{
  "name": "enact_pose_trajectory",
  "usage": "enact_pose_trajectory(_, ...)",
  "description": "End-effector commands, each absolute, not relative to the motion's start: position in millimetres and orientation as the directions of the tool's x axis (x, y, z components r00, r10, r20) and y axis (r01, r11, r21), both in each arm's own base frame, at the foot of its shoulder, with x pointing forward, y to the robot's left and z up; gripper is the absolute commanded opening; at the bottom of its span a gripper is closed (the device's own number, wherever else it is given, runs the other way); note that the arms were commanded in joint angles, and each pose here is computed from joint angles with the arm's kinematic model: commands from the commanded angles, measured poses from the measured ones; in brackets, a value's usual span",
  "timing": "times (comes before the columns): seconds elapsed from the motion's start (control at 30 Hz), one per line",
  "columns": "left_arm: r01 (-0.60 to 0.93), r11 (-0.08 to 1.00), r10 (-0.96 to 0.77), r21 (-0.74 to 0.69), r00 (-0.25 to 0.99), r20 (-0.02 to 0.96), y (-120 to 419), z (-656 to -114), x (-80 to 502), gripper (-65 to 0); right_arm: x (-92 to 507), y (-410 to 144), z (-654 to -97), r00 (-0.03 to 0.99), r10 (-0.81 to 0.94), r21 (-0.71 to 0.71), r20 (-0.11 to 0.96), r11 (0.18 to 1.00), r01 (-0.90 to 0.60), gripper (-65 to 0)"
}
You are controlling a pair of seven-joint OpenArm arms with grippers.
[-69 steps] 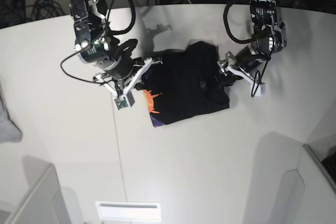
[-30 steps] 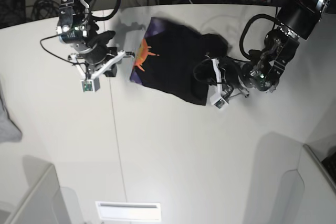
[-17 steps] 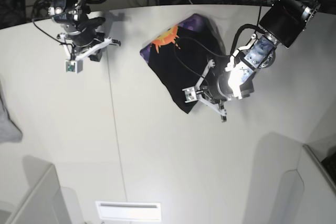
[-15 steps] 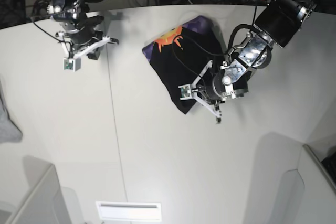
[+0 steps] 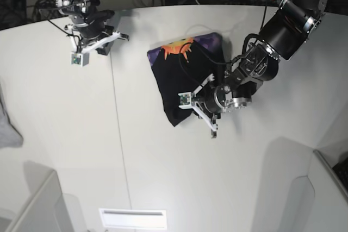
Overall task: Fold the T-shirt properly
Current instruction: 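Rotate the folded shirt with the left gripper so the print faces the robot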
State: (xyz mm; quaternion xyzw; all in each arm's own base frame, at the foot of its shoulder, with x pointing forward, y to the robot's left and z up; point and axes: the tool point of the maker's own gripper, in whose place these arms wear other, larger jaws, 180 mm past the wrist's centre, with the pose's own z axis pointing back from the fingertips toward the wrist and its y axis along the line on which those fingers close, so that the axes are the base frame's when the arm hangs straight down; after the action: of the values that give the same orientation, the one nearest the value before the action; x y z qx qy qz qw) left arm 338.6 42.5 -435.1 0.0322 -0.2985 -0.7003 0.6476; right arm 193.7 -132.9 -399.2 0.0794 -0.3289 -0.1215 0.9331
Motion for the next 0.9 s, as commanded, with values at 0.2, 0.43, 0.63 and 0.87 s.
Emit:
enact_pose_trajectory(0.2,0.902,-0.153,-0.922,0.403,-0.278,0.271,26,-447,319,-65.0,199,-129,-393,0.730,-0.297,0.247,0.616,0.952,0.179,-65.0)
enact_pose_trajectory(0.43,0.891,-0.196,-0.898,0.410,-0.331,0.291,-2,-444,314,-65.0,198,-129,-393,0.732,-0.298,0.248,0.613,0.952,0.181,-65.0)
enact_pose_trajectory(0.63,0.889,-0.199,-0.887,0.413,-0.342,0.310,-15,-441,312,-65.0,198,-129,-393,0.732,-0.298,0.248,0.613,0.952,0.181,-65.0)
enact_pose_trajectory(0.87,0.888,-0.199,-0.883,0.415,-0.346,0.317,-20,-440,311,-65.0,198,-129,-393,0.733,-0.298,0.247,0.612,0.952,0.181,-65.0)
